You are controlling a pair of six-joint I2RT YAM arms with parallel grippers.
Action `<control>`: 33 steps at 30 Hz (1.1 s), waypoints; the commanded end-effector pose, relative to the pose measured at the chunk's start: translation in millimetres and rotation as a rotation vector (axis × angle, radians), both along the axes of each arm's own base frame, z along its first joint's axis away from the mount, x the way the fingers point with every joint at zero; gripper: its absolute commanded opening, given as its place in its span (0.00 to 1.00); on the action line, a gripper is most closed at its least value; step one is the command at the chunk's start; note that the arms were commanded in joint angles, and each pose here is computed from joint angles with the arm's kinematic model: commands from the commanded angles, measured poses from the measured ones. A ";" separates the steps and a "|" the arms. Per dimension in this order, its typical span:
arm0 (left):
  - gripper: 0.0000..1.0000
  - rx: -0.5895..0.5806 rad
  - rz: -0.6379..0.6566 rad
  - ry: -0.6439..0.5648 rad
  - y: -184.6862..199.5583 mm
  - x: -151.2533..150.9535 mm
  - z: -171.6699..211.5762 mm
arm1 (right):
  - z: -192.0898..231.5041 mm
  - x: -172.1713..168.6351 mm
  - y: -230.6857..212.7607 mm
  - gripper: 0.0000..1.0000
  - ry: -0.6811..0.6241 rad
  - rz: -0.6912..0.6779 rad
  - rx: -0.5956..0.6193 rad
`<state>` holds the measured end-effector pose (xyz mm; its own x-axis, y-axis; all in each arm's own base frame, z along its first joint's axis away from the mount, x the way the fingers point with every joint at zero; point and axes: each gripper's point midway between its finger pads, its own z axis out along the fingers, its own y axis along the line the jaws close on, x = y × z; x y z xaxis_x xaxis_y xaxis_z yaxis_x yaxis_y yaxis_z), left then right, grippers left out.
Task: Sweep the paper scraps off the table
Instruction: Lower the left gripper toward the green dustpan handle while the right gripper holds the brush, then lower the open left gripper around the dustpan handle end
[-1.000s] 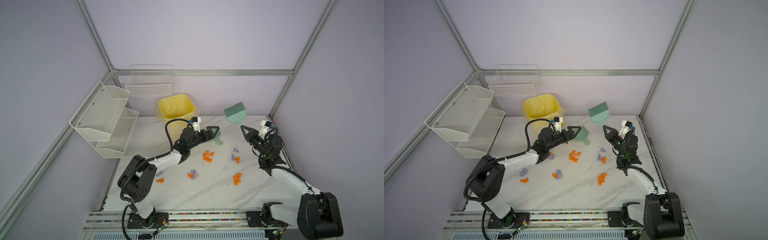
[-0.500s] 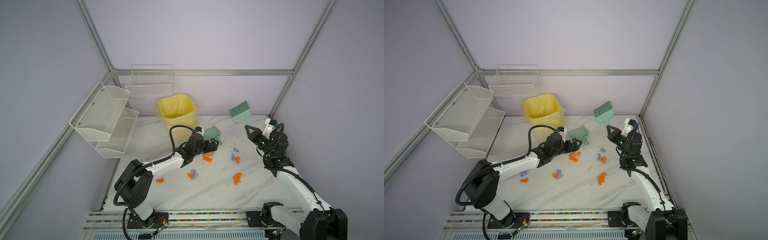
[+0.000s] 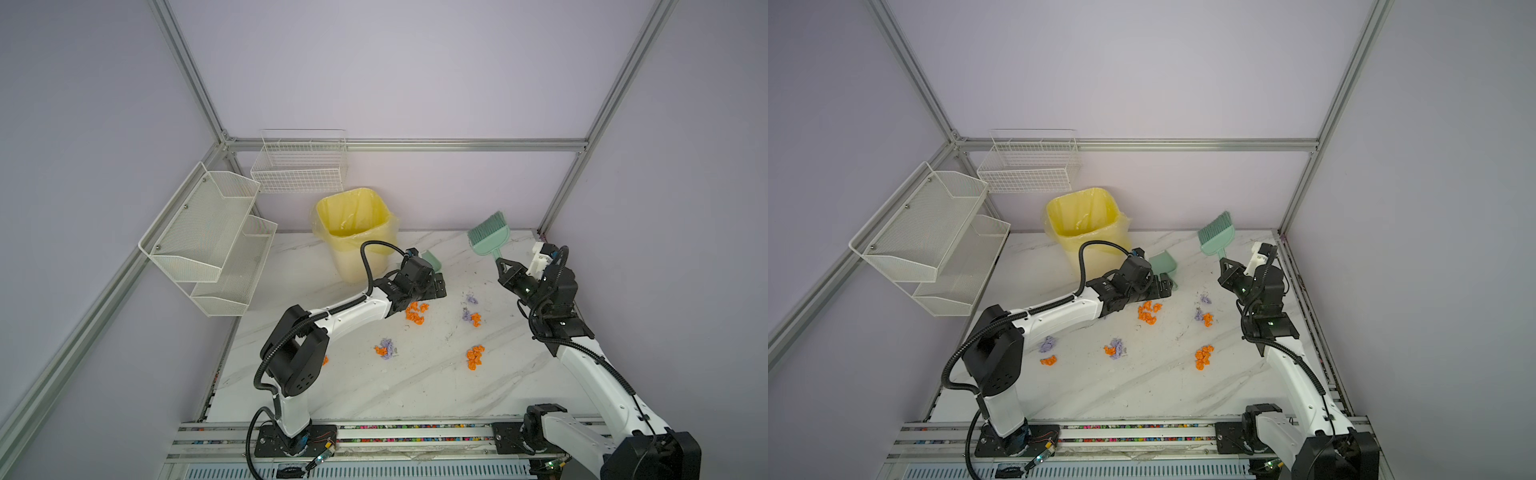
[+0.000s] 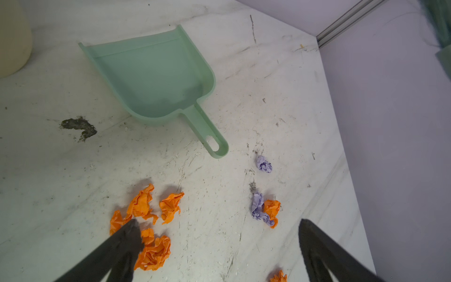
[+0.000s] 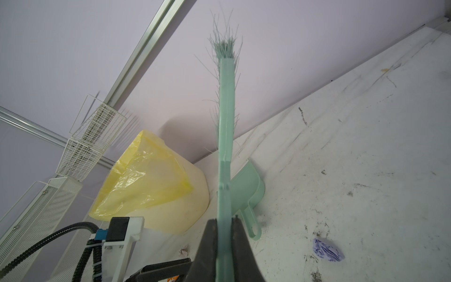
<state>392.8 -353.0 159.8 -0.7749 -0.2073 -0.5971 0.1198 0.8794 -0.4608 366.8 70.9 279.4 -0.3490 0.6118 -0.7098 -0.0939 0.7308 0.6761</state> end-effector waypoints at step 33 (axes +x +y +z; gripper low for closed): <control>1.00 0.094 0.133 0.029 -50.6 87.9 -33.2 | -5.1 2.7 -25.8 0.00 -0.011 -0.147 -0.013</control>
<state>460.6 -396.2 94.4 -0.8069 -0.2407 -0.5395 -0.0396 0.9332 -0.3571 367.3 46.5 238.3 -0.3273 0.6249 -0.7088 0.0674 0.7636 0.6421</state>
